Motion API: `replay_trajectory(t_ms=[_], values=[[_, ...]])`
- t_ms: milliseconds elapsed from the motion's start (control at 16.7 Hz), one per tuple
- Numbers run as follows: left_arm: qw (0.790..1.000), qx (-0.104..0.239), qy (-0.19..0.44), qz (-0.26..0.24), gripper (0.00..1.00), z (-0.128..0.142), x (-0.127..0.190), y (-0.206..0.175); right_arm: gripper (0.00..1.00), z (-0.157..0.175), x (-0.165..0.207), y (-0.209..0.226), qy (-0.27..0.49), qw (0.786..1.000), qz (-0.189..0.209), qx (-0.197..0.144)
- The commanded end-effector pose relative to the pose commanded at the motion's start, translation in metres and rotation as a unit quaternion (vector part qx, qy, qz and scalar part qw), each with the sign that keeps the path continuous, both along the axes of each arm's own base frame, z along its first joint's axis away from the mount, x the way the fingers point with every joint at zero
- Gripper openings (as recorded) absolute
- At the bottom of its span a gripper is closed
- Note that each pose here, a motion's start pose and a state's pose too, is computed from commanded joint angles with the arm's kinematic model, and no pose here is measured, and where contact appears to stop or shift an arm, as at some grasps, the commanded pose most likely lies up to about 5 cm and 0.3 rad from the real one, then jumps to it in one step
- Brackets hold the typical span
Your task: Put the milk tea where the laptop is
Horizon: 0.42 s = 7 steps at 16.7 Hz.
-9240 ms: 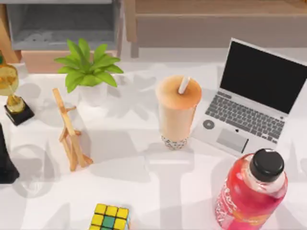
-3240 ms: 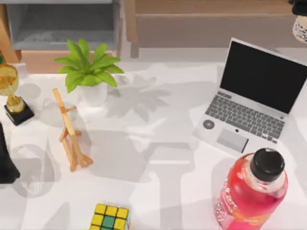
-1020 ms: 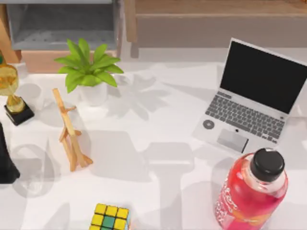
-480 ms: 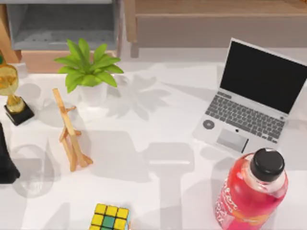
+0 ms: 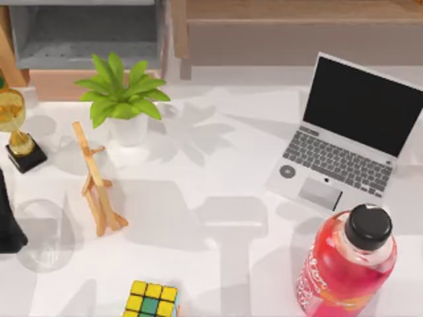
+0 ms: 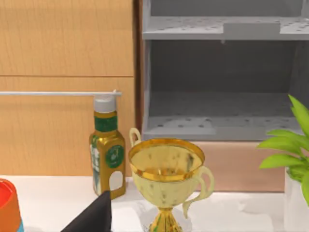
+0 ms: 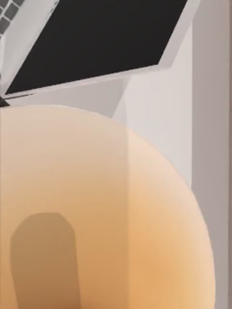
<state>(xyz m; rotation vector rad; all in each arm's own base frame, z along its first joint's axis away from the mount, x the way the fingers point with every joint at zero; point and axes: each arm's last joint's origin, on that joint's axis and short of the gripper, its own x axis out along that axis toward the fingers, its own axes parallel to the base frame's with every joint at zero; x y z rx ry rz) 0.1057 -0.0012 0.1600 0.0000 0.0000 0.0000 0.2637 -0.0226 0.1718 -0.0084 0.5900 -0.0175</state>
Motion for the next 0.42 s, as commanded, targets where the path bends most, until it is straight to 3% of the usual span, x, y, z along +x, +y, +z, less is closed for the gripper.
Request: replay_trajectory(t_ms=[120,420], values=[[1.000,0.000,0.000,0.000,1.00,0.0000,0.0000,0.0000,1.00,0.0000,0.0000,0.0000,0.000,1.000,0.000,0.000],[1.000,0.000,0.000,0.000,1.00,0.0000,0.0000,0.0000,1.00,0.0000,0.0000,0.0000,0.000,1.000,0.000,0.000]])
